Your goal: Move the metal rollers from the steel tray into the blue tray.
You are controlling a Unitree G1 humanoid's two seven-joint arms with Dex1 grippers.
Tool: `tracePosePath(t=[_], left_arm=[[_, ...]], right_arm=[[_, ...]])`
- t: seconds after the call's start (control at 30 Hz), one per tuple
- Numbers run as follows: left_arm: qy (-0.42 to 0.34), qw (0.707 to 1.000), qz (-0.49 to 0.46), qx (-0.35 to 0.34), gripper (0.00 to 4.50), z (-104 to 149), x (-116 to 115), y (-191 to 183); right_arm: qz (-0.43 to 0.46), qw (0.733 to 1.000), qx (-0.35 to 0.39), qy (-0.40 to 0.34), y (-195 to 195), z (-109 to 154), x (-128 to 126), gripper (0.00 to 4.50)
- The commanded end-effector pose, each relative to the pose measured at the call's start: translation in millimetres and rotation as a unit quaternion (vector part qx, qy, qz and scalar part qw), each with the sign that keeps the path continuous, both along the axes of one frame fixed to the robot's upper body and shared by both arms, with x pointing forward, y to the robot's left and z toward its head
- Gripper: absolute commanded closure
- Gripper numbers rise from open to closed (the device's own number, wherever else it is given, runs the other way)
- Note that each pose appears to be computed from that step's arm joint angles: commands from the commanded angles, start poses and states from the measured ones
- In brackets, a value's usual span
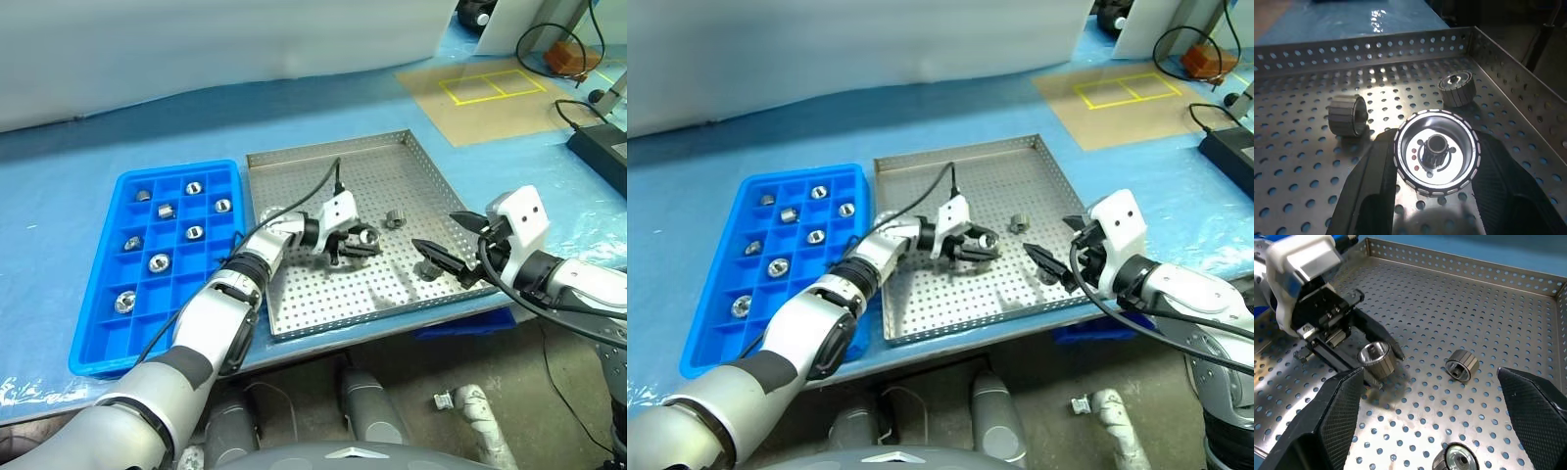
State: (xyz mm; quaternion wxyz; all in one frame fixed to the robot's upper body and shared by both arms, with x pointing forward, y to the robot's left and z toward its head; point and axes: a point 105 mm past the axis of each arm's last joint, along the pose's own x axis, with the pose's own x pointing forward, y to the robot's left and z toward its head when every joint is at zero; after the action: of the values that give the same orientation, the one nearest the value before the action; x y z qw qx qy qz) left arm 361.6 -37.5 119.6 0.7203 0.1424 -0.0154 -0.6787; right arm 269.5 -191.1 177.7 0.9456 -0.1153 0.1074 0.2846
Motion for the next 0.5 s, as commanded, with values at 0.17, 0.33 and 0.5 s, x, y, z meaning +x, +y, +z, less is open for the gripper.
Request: tracePosePath(t=[0.17,0.33,0.5], left_arm=[[-0.047,0.993,0.033,-0.101,2.76,51,5,54],[-0.046,0.993,0.072,-0.079,2.76,48,1,93],[-0.059,0.988,0.133,-0.046,2.76,52,-10,145]], right_arm=[[0.069,0.997,0.009,-0.034,28,12,23,0.0],[0.127,0.991,0.019,-0.046,51,18,39,0.0],[0.243,0.968,0.031,-0.052,94,26,51,0.0]])
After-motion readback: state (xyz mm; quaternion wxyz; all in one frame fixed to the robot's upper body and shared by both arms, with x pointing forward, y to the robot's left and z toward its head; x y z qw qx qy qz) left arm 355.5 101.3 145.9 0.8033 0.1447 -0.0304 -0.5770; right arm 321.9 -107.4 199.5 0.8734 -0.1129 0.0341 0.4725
